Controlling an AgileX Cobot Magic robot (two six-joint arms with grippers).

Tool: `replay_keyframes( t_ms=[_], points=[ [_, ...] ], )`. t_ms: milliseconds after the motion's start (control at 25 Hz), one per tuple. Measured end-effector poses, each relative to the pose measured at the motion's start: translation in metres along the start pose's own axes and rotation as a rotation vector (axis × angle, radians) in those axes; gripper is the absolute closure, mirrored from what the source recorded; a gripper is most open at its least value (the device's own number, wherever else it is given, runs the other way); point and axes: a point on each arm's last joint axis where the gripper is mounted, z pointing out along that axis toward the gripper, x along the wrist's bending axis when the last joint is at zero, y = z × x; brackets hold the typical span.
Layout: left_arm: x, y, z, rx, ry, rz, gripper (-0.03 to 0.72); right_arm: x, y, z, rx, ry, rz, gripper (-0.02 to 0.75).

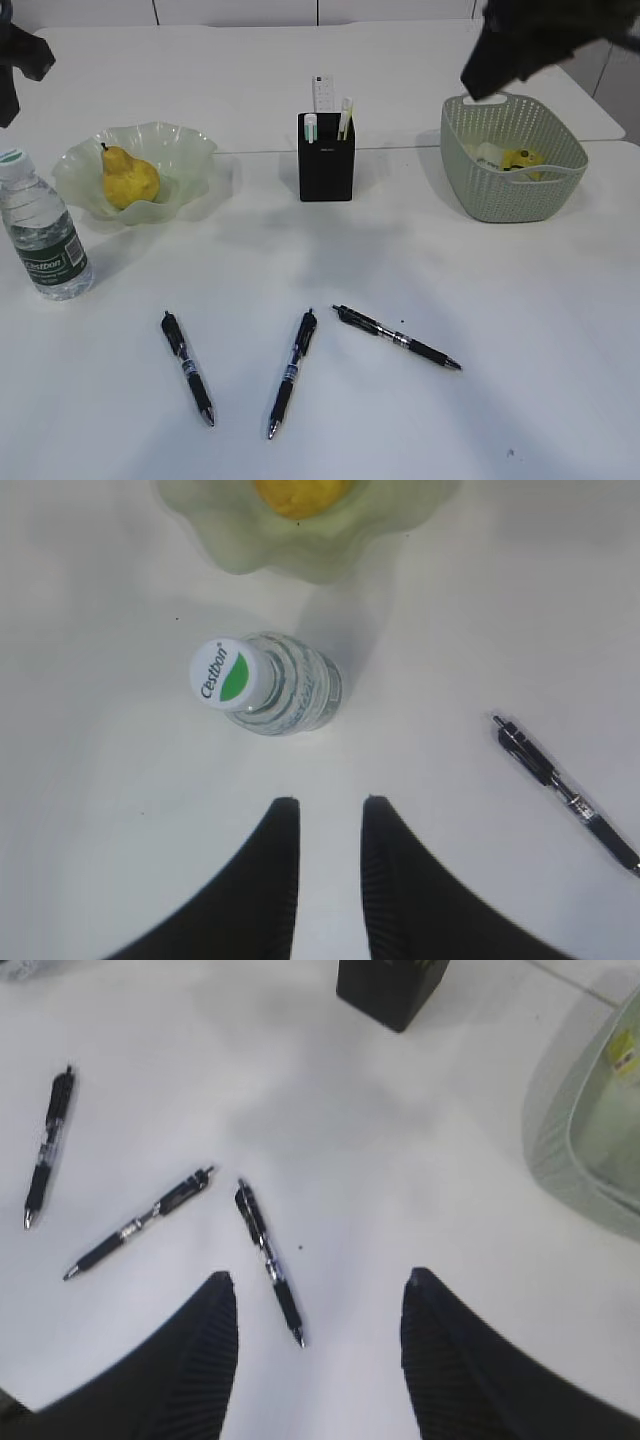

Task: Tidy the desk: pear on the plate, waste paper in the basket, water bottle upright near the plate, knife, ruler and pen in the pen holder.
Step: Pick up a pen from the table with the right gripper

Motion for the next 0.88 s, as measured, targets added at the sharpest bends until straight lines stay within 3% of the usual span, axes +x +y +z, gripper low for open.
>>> replay_keyframes(
  t_ms=[320, 600, 880],
  points=[
    [-0.001, 0.000, 0.000, 0.002, -0.009, -0.003, 0.546, 0.011, -0.065, 0.037, 0.177, 0.046, 0.012, 0.318],
    [-0.002, 0.000, 0.000, 0.005, -0.022, -0.008, 0.546, 0.008, -0.063, 0.059, 0.189, 0.058, -0.011, 0.318],
    [-0.002, 0.000, 0.000, 0.005, -0.022, -0.008, 0.546, 0.010, -0.060, 0.101, 0.241, 0.169, -0.066, 0.318]
  ],
)
